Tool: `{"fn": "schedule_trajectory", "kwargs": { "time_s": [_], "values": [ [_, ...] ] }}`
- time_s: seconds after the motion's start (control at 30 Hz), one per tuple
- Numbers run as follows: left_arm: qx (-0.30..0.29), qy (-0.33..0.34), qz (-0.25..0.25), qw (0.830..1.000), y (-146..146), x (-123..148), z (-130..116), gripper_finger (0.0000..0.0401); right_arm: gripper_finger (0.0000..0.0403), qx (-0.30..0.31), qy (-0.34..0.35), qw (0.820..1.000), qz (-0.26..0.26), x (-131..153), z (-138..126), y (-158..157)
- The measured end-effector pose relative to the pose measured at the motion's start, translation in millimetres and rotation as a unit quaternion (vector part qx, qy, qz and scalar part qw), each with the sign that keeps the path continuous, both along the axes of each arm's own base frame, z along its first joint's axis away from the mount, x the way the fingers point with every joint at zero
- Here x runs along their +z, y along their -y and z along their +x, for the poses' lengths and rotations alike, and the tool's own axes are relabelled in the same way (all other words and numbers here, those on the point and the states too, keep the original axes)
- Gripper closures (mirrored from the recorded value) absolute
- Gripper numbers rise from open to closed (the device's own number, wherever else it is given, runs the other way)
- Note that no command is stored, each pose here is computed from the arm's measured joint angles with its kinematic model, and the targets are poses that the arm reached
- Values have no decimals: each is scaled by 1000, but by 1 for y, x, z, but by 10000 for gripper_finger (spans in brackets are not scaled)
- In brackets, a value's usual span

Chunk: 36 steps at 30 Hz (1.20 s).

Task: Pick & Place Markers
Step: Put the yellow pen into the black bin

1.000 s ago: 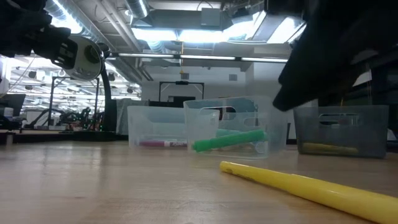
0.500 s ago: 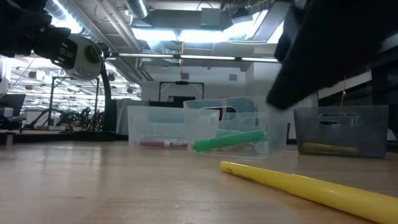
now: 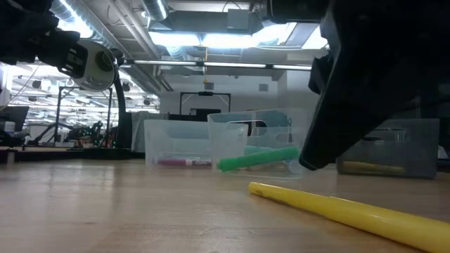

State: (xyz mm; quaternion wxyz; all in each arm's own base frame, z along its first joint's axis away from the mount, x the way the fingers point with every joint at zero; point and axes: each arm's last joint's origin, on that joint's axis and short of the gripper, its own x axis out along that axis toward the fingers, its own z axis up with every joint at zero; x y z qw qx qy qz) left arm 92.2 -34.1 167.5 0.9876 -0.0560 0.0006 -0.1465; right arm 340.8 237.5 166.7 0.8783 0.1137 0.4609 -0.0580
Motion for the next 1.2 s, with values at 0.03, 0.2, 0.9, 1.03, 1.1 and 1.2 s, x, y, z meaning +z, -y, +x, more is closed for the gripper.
{"fn": "schedule_trajectory", "kwargs": {
  "time_s": [0.03, 0.2, 0.9, 1.03, 1.1, 1.2],
  "values": [
    [0, 0, 0, 1000, 0, 0, 0, 273, 280, -5, -1, 1000, 3, 0, 0, 0],
    [0, 0, 0, 1000, 0, 0, 0, 274, 224, -21, -3, 1000, 11, 0, 0, 1],
    [0, 0, 0, 1000, 0, 0, 0, 274, 186, -1, -90, 994, -57, -52, -2, 1],
    [0, 0, 0, 1000, 0, 0, 0, 274, 219, 9, -104, 992, -68, -50, -4, 2],
    [0, 0, 0, 1000, 0, 0, 0, 274, 243, 11, -107, 992, -71, -48, -3, 2],
    [0, 0, 0, 1000, 0, 0, 0, 274, 284, 14, -111, 991, -74, -45, -2, 1]
  ]
}}
